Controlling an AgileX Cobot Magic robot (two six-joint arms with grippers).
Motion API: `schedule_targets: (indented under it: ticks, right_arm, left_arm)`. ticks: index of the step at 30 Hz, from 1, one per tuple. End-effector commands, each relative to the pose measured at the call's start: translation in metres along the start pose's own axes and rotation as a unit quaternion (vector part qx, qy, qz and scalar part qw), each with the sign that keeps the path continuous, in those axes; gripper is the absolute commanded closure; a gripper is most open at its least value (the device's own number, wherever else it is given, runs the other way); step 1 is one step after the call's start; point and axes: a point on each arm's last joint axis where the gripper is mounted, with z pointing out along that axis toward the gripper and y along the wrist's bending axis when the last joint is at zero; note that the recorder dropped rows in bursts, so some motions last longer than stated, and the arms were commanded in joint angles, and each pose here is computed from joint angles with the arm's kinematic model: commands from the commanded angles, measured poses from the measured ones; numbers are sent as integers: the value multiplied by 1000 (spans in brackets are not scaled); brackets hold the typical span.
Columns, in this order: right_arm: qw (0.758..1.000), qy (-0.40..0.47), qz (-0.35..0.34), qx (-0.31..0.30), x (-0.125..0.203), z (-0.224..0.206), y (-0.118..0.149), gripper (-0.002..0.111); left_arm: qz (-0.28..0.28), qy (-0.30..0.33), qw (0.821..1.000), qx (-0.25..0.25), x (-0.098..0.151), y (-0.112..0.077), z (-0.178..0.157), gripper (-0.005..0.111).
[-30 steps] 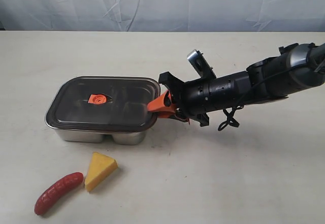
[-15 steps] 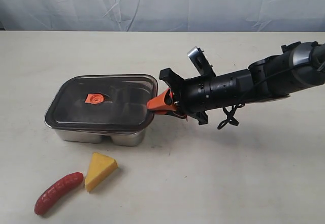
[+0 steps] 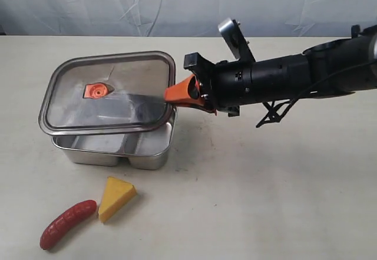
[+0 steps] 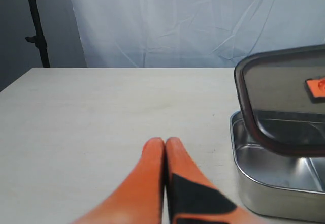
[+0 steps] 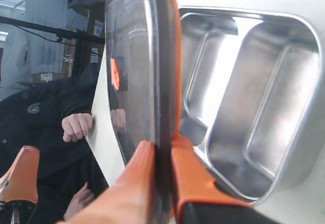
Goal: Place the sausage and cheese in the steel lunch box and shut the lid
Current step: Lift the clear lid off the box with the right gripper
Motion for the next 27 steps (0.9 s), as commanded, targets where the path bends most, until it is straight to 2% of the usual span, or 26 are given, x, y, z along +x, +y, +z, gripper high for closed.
schedule_targets:
  ticks: [1,2,5,8,9,11,13,15,17,21,23,25,27]
  right_arm:
    - [995,-55,-86,15,-16,-23,25,109]
    - [992,-73,-97,33,-20,-28,29,109]
    - [958,-103,-219,153,-34,-52,43,109]
    - [898,-147,-325,258,-45,-79,57,109]
    - [870,-162,-364,290,-48,-90,64,109]
    - [829,-176,-417,327,-51,-103,73,109]
    - [781,-158,-492,352,-49,-112,82,109]
    - [729,-91,-573,364,-43,-114,83,109]
    - [691,-8,-624,366,-36,-113,77,109]
    - [653,144,-635,387,-20,-114,59,109]
    - [631,178,-630,415,-16,-114,56,109]
    - [599,202,-638,440,-11,-112,54,109]
    - [586,218,-639,449,-3,-106,51,109]
  left_arm:
    - [0,-1,1000,0,1,0,0,107]
    - [0,-1,1000,0,1,0,0,107]
    - [0,-1,1000,0,1,0,0,107]
    - [0,-1,1000,0,1,0,0,107]
    - [0,-1,1000,0,1,0,0,107]
    - [0,-1,1000,0,1,0,0,107]
    - [0,-1,1000,0,1,0,0,107]
    - [0,-1,1000,0,1,0,0,107]
    - [0,-1,1000,0,1,0,0,107]
    - [0,-1,1000,0,1,0,0,107]
    - [0,-1,1000,0,1,0,0,107]
    - [0,1,1000,0,2,0,0,107]
    - [0,1,1000,0,2,0,0,107]
